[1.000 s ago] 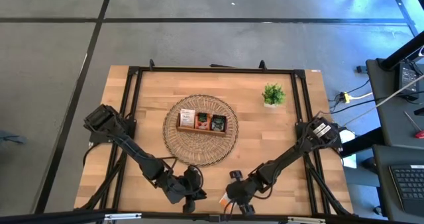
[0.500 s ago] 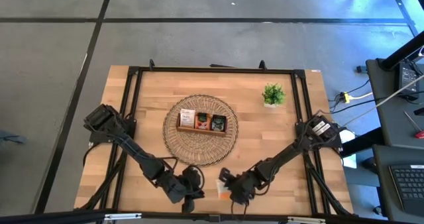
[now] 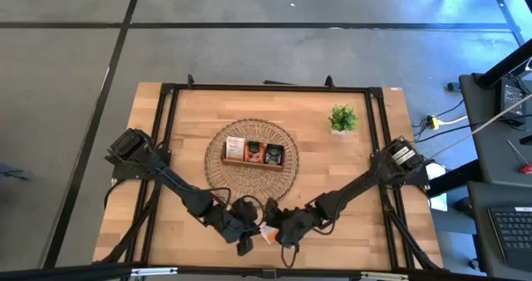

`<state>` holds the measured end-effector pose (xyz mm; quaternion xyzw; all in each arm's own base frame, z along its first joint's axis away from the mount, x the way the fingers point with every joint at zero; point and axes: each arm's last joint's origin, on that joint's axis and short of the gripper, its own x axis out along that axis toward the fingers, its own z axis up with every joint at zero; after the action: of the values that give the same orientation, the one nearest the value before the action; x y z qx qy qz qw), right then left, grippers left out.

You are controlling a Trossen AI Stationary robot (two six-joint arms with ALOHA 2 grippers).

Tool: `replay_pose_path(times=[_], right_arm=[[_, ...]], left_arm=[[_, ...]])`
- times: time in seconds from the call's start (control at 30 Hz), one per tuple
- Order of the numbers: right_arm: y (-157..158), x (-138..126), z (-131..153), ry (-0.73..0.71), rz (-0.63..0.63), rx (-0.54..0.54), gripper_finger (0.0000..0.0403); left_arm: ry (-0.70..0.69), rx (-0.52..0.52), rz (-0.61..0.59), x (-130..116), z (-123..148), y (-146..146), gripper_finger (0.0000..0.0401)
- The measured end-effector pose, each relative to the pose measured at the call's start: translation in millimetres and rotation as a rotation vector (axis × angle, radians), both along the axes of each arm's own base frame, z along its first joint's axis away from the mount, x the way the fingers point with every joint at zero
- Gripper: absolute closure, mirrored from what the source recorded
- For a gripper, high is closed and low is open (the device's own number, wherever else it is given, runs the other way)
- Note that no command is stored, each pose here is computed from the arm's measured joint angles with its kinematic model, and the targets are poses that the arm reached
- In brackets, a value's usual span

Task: Pick & Place Tea
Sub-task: Put the white tea bag into the left section of the wooden organizer

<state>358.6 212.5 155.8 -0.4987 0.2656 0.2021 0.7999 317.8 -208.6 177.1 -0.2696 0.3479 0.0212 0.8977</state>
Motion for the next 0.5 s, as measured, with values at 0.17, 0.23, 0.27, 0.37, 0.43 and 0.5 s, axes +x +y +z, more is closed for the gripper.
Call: replay_pose_path(times=[0.17,0.23,0.27,0.37,0.43,0.5], right_arm=[[15,-4,37,-0.064,-0.125,0.267,0.0288],[20,-10,45,-0.027,-0.192,0.456,0.0288],[22,-12,47,0.012,-0.223,0.538,0.0288],[24,-23,37,0.157,-0.350,0.636,0.0288],[24,-32,24,0.215,-0.434,0.676,0.0288],[25,-40,14,0.242,-0.496,0.747,0.0288]], left_arm=[[0.017,-0.030,0.007,6,0,10,0.0349],[0.018,-0.042,0.028,8,0,13,0.0347],[0.021,-0.071,0.054,10,0,14,0.0346],[0.043,-0.154,0.136,11,0,18,0.0340],[0.057,-0.192,0.192,12,-1,21,0.0332],[0.083,-0.228,0.243,11,-3,23,0.0318]])
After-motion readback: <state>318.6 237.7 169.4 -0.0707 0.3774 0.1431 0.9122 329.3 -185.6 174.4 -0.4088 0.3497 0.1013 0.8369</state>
